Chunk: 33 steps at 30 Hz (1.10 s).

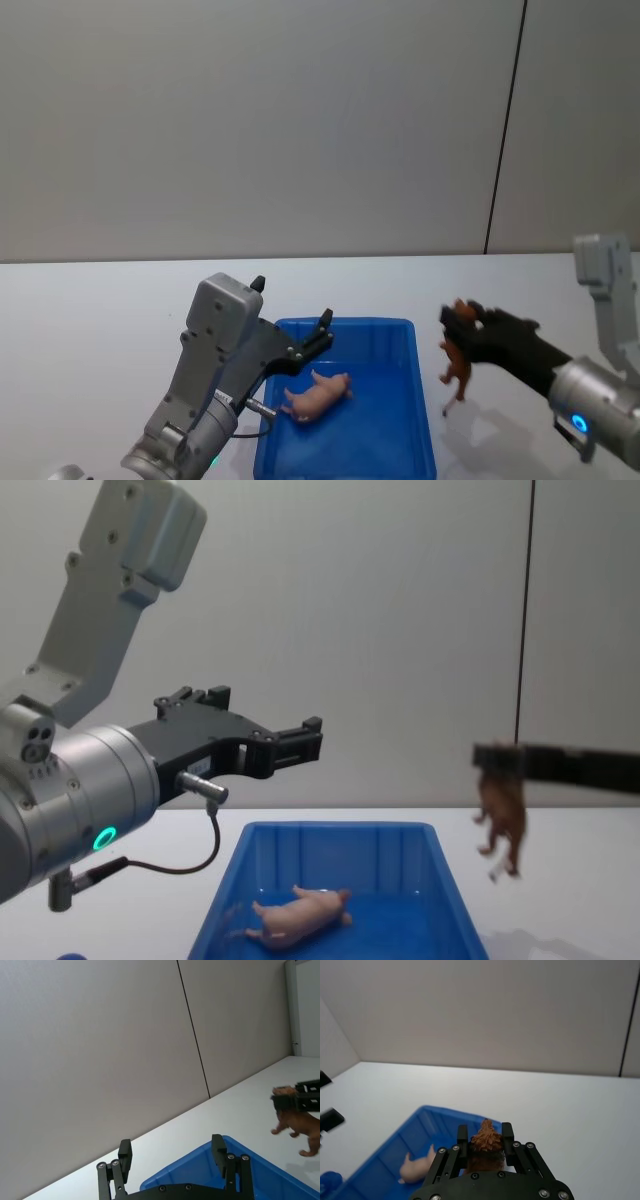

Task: Pick up the two dolls from the table and place them into the box.

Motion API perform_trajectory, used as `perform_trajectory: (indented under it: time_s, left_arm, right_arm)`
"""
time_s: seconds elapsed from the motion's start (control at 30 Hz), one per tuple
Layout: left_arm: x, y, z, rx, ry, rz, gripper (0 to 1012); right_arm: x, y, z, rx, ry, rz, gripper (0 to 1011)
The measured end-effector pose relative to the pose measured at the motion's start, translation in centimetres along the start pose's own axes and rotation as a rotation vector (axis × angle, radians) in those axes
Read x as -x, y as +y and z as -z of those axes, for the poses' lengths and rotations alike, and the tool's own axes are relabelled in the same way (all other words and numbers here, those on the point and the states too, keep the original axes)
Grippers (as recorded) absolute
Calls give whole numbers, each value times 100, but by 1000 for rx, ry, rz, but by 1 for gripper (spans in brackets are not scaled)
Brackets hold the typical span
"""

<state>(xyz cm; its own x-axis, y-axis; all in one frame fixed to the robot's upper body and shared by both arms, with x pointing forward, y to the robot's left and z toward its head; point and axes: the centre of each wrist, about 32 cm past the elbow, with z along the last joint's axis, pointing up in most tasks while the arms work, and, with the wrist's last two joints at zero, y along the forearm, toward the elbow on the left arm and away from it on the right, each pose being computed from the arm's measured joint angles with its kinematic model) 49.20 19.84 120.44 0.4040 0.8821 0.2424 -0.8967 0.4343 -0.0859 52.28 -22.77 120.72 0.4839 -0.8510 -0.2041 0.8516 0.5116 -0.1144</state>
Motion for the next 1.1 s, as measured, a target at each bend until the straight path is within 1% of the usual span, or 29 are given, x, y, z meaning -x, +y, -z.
perform_trajectory:
  time_s: [0.03, 0.07, 0.17, 0.2, 0.27, 0.4, 0.5, 0.6, 0.63, 0.73, 0.8, 0.83, 0.87, 0.9, 0.93, 0.97, 1.1]
  left_arm:
    - [0, 0, 0, 0, 0, 0, 1001]
    - [0, 0, 0, 0, 0, 0, 1001]
    - [0, 0, 0, 0, 0, 0, 1001]
    - [0, 0, 0, 0, 0, 0, 1001]
    - [0, 0, 0, 0, 0, 0, 1001]
    - [0, 0, 0, 0, 0, 0, 1001]
    - [0, 0, 0, 0, 0, 0, 1002]
    - [0, 0, 0, 0, 0, 0, 1001]
    - [0, 0, 0, 0, 0, 0, 1001]
    - [0, 0, 0, 0, 0, 0, 1001]
    - [0, 0, 0, 0, 0, 0, 1001]
    - [0, 0, 0, 0, 0, 0, 1001]
    - [0, 0, 0, 0, 0, 0, 1001]
    - [0, 0, 0, 0, 0, 0, 1001]
    - [0, 0, 0, 0, 0, 0, 1001]
    - [0, 0, 0, 0, 0, 0, 1001]
    - [0, 0, 0, 0, 0, 0, 1001]
  right_arm:
    - [12, 18, -25, -8, -2, -8, 384]
    - [38, 61, -75, -22, -5, -21, 384]
    - [79, 137, -135, -35, -8, -44, 384]
    - [79, 137, -135, -35, -8, -44, 384]
    - [109, 200, -168, -41, -9, -58, 384]
    - [156, 302, -187, -38, -7, -77, 384]
    - [201, 399, -172, -24, -3, -94, 384]
    - [227, 453, -153, -14, 0, -104, 403]
    - [247, 492, -136, -5, 2, -112, 454]
    - [270, 537, -107, 7, 4, -121, 512]
    - [292, 574, -83, 16, 6, -129, 619]
    - [297, 584, -77, 19, 7, -131, 628]
    - [306, 600, -60, 24, 8, -135, 681]
    - [309, 606, -53, 25, 8, -137, 702]
    - [312, 612, -44, 27, 8, -139, 759]
    - [315, 618, -32, 28, 7, -141, 770]
    - [303, 613, -10, 25, 5, -144, 887]
